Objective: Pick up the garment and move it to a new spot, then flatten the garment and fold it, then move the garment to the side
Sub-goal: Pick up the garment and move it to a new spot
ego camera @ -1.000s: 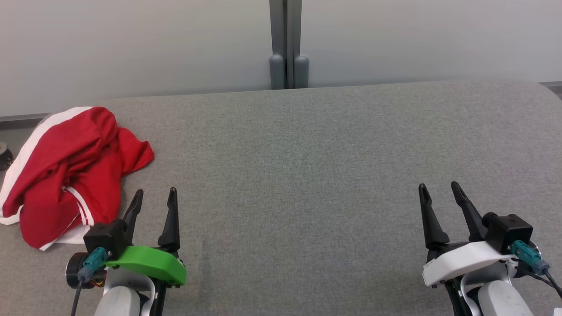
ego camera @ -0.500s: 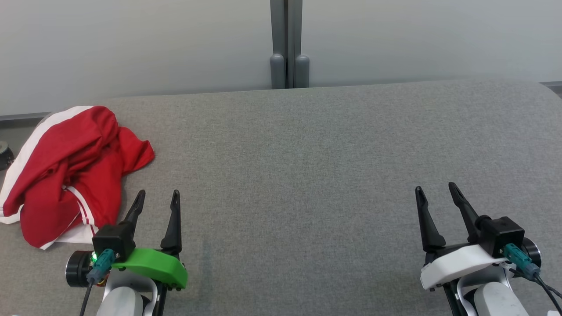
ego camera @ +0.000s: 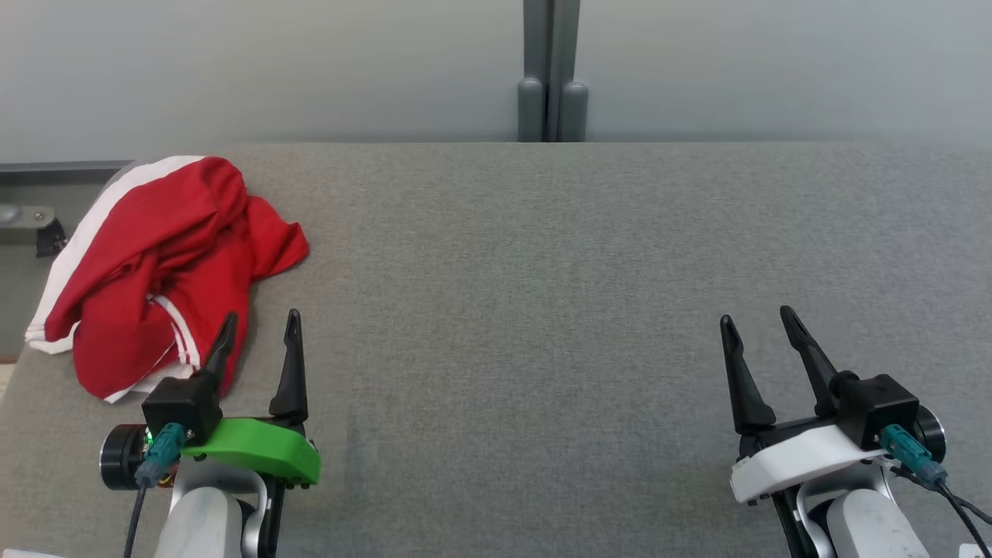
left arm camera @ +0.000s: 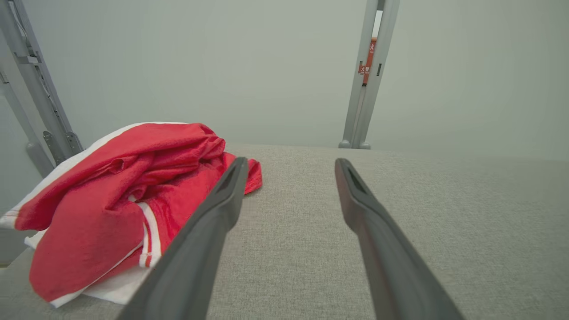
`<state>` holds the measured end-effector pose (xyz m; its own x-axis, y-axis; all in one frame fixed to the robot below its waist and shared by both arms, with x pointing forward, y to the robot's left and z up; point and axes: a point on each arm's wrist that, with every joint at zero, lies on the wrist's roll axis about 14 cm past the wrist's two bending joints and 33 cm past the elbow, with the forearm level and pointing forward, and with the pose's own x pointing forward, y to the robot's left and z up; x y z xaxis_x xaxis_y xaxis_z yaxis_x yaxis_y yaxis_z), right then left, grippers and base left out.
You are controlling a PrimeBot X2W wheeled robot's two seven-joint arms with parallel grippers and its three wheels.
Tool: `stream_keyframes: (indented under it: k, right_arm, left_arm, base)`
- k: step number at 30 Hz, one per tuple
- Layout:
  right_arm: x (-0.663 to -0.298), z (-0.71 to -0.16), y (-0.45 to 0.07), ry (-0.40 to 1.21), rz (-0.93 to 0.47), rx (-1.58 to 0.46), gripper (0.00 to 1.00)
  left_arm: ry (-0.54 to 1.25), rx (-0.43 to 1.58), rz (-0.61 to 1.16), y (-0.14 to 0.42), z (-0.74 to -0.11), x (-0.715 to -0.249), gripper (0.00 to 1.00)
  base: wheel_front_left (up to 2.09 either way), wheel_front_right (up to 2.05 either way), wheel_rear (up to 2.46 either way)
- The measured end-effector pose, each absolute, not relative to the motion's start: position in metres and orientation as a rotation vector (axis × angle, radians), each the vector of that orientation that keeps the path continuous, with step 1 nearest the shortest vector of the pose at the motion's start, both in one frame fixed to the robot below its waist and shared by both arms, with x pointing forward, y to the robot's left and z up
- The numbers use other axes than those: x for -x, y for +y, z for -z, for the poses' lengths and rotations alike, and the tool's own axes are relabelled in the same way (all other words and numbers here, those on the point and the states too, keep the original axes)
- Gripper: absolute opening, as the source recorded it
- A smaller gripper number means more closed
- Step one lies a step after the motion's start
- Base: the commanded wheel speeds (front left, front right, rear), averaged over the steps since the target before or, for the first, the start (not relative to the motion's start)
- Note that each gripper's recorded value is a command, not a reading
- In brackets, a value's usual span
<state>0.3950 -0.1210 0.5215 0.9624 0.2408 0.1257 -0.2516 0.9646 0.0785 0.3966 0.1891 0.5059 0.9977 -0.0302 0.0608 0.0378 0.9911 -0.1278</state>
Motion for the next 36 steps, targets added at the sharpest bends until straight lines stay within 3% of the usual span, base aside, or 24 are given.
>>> stream_keyframes:
  k: [21,30,36]
  right_arm:
    - [-0.418,-0.535,0.015,-0.125,-0.646,-0.136,1.0]
    - [-0.421,-0.533,0.045,-0.11,-0.732,-0.153,1.0]
    - [-0.435,-0.531,0.047,-0.108,-0.748,-0.149,1.0]
  left_arm:
    - [-0.099,0.12,-0.424,0.329,-0.511,-0.318,1.0]
    - [-0.081,0.134,-0.51,0.349,-0.505,-0.294,1.0]
    - [-0.052,0.131,-0.472,0.34,-0.499,-0.316,1.0]
  base:
    - [0.0,0.0,0.0]
    - [0.0,0.0,0.0]
    - [0.0,0.0,0.0]
